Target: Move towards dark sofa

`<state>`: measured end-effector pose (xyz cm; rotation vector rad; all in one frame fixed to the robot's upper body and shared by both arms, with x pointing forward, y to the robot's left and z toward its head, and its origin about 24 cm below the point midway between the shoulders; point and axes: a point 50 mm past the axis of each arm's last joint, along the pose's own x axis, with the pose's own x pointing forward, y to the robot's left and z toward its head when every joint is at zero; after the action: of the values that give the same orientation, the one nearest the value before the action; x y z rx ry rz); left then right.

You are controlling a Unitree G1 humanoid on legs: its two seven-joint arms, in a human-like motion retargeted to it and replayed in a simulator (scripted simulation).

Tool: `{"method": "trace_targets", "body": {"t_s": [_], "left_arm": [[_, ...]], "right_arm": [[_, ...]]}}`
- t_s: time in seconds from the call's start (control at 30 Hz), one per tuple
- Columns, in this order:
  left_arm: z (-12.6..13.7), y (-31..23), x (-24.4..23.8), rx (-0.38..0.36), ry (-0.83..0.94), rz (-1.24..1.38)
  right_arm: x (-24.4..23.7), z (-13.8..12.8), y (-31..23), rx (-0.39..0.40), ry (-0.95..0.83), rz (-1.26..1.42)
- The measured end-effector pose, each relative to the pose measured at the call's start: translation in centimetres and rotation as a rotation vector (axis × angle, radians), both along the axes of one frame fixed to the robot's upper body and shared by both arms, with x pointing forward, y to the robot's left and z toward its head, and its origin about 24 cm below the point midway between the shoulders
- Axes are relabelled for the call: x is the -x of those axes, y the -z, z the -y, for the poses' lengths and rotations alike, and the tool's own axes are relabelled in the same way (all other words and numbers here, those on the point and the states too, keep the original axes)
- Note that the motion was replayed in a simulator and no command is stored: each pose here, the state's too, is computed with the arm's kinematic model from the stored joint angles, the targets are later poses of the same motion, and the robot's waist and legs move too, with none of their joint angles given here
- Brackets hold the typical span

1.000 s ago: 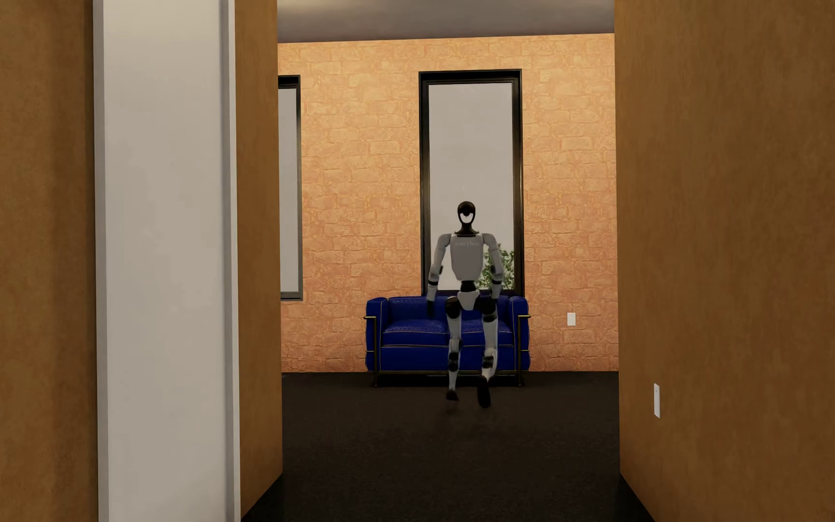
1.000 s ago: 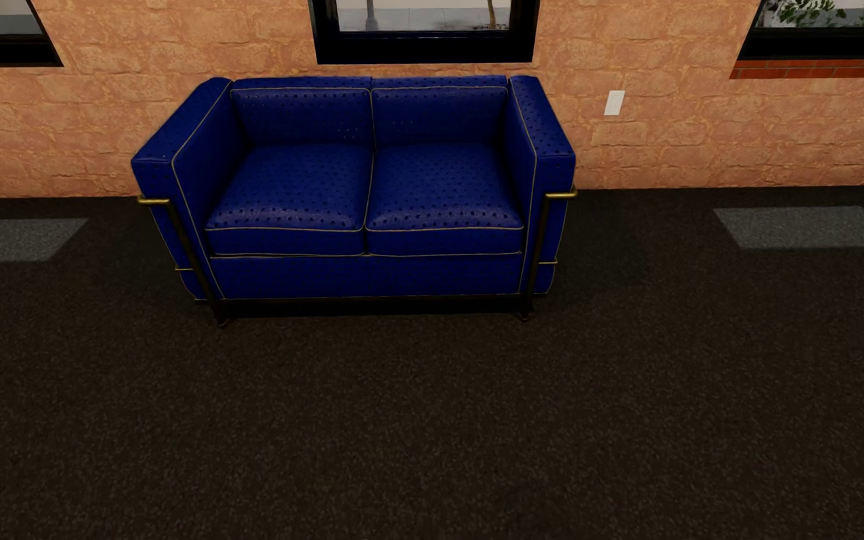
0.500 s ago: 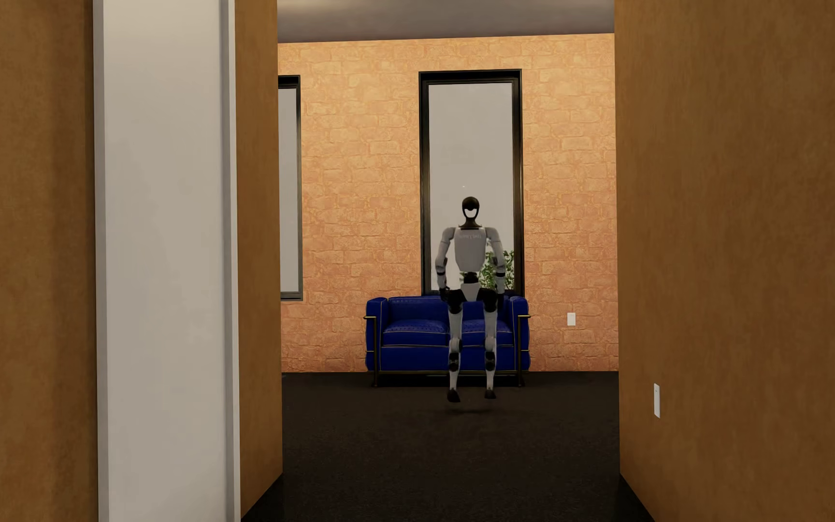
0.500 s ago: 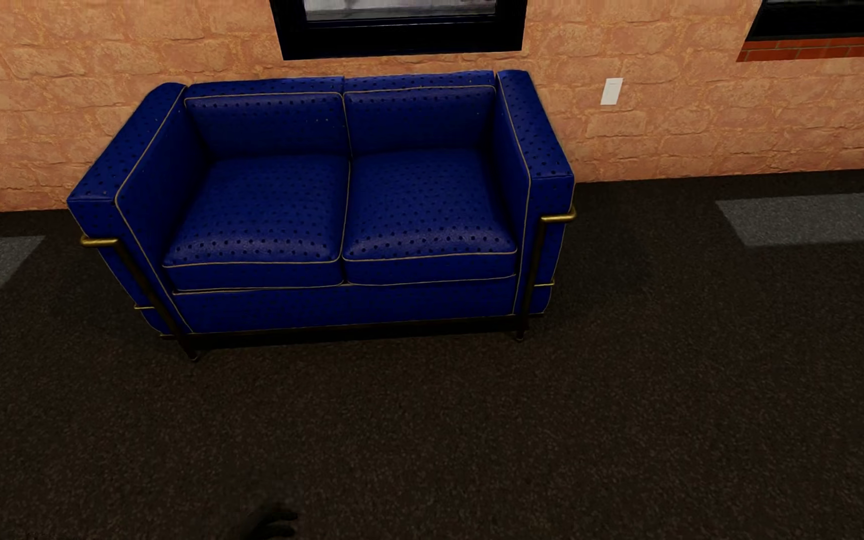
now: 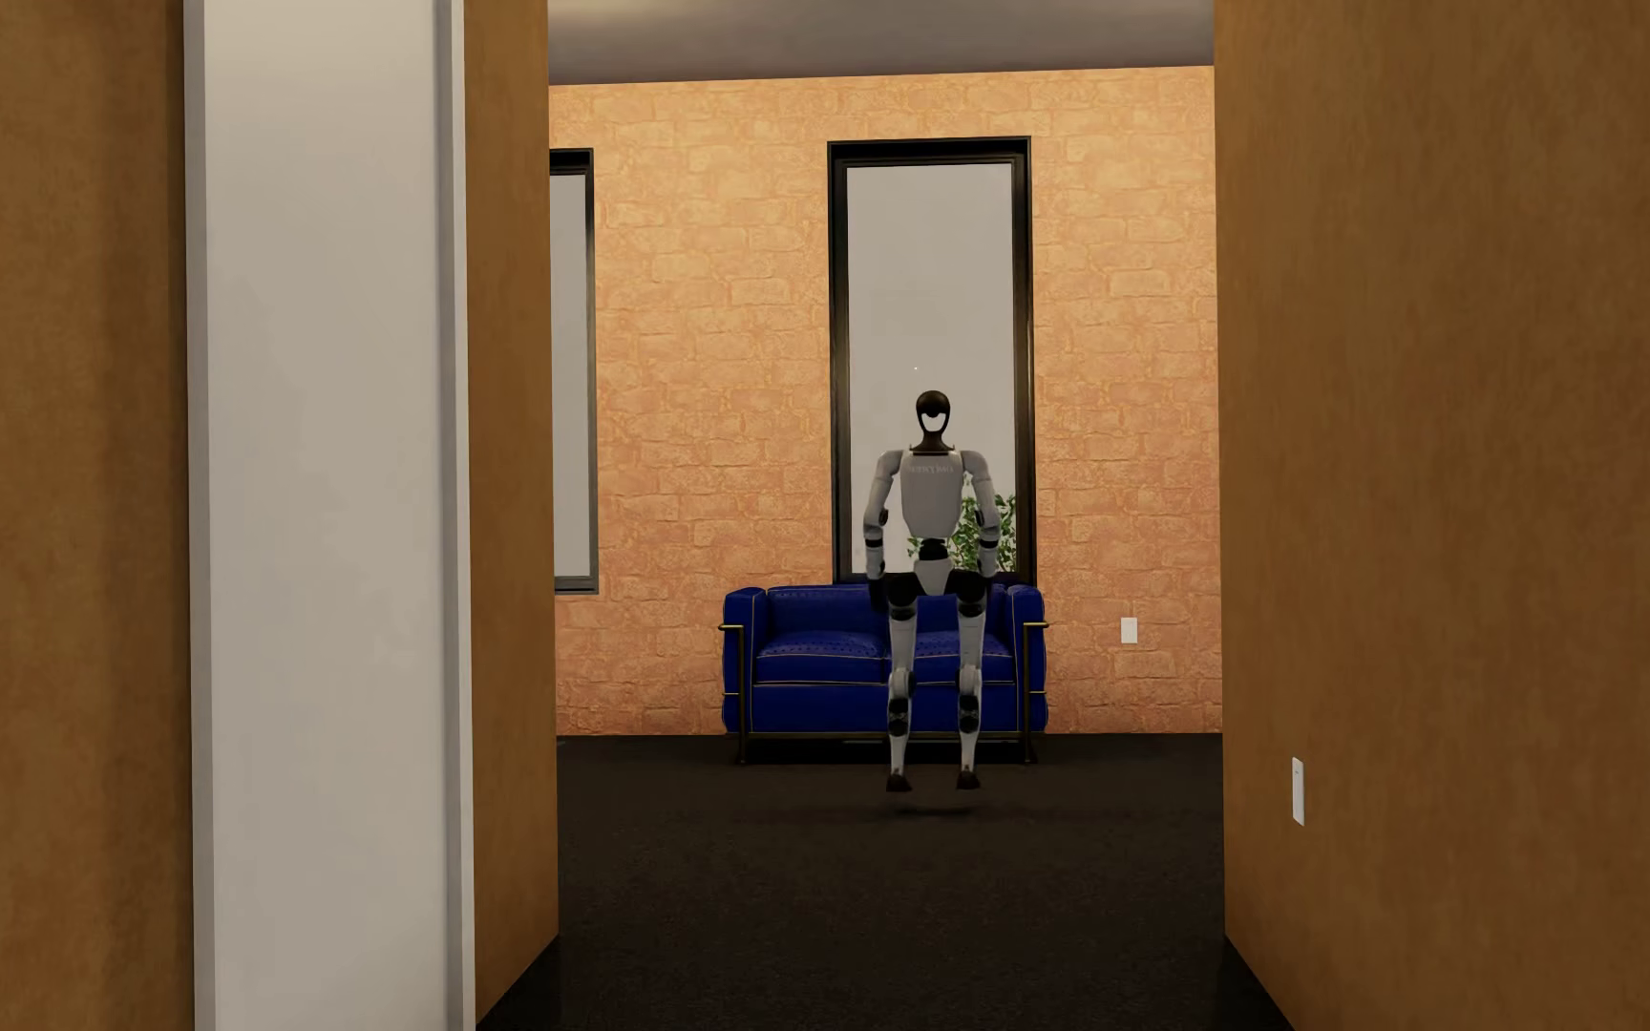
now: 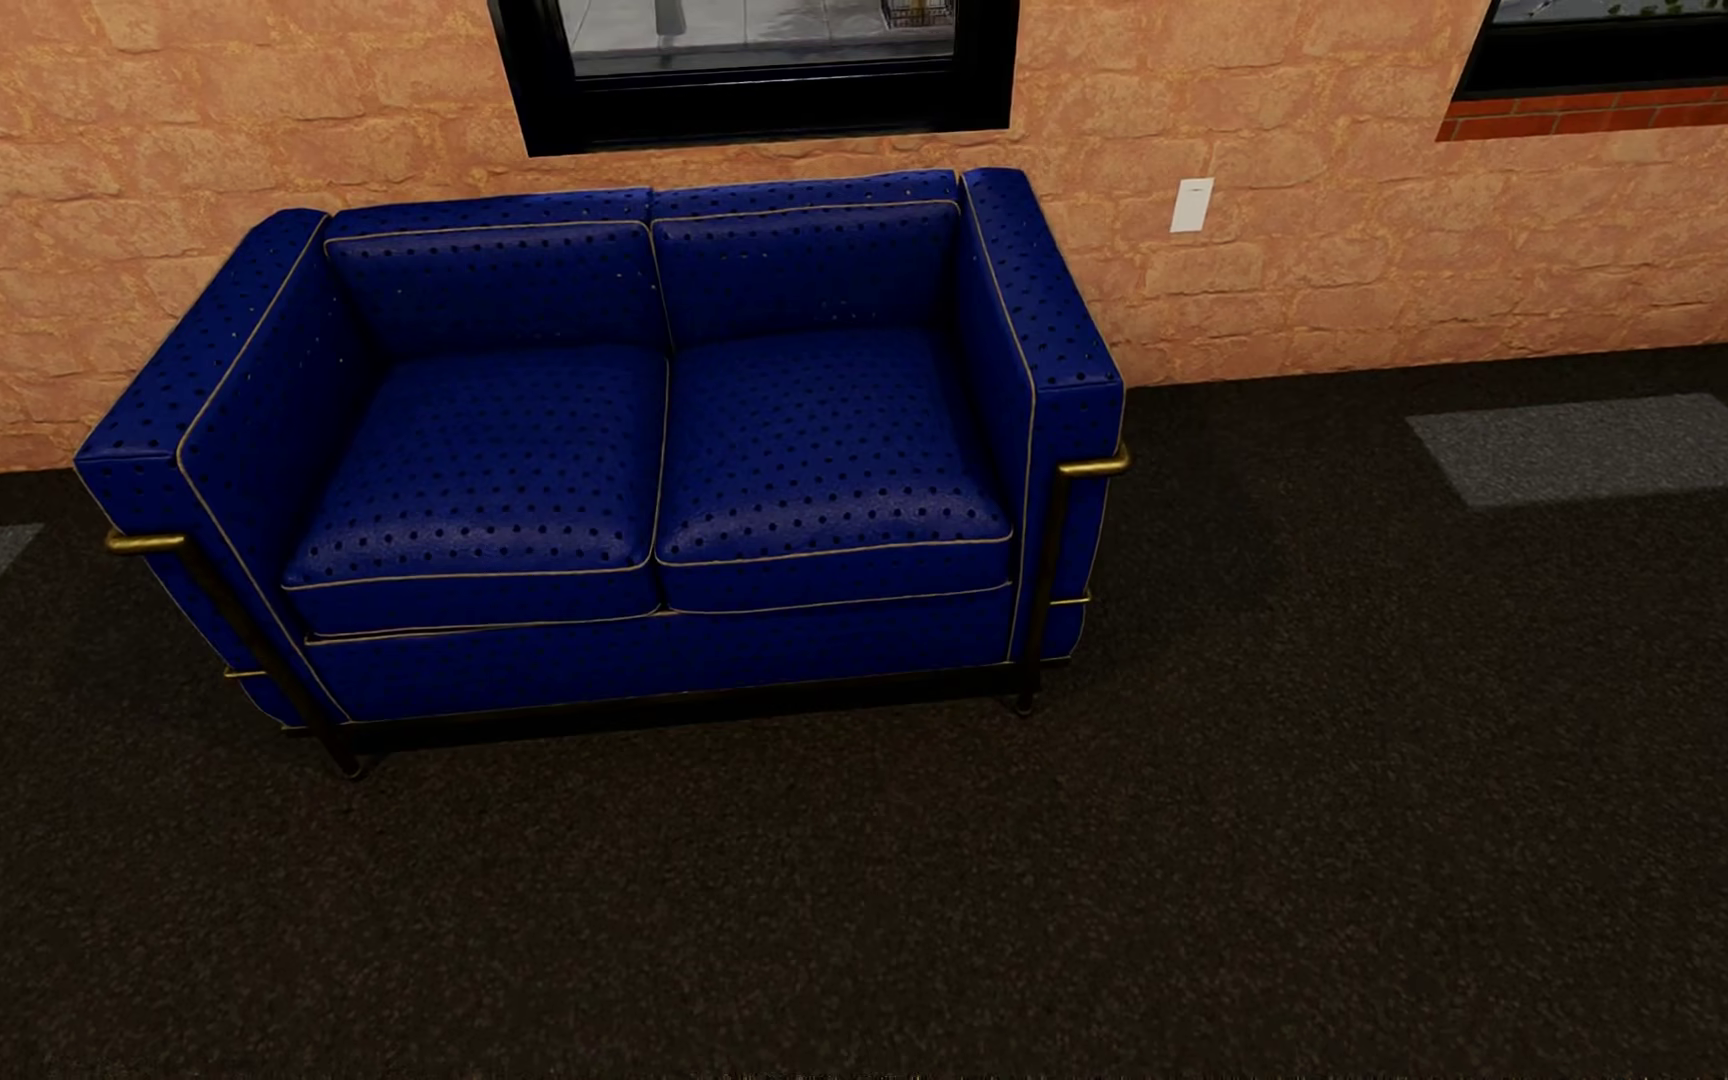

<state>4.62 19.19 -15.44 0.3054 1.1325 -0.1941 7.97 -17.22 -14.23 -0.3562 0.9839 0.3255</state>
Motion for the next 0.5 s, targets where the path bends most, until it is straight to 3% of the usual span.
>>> {"method": "trace_targets", "body": {"t_s": [0.2,0.5], "left_arm": [[1.2,-0.7,-2.4,0.036,0.029,0.088],[1.4,-0.3,-1.3,0.04,0.01,0.05]], "right_arm": [[1.6,1.1,0.9,0.04,0.027,-0.079],[2.2,1.1,1.1,0.038,0.041,-0.097]]}}
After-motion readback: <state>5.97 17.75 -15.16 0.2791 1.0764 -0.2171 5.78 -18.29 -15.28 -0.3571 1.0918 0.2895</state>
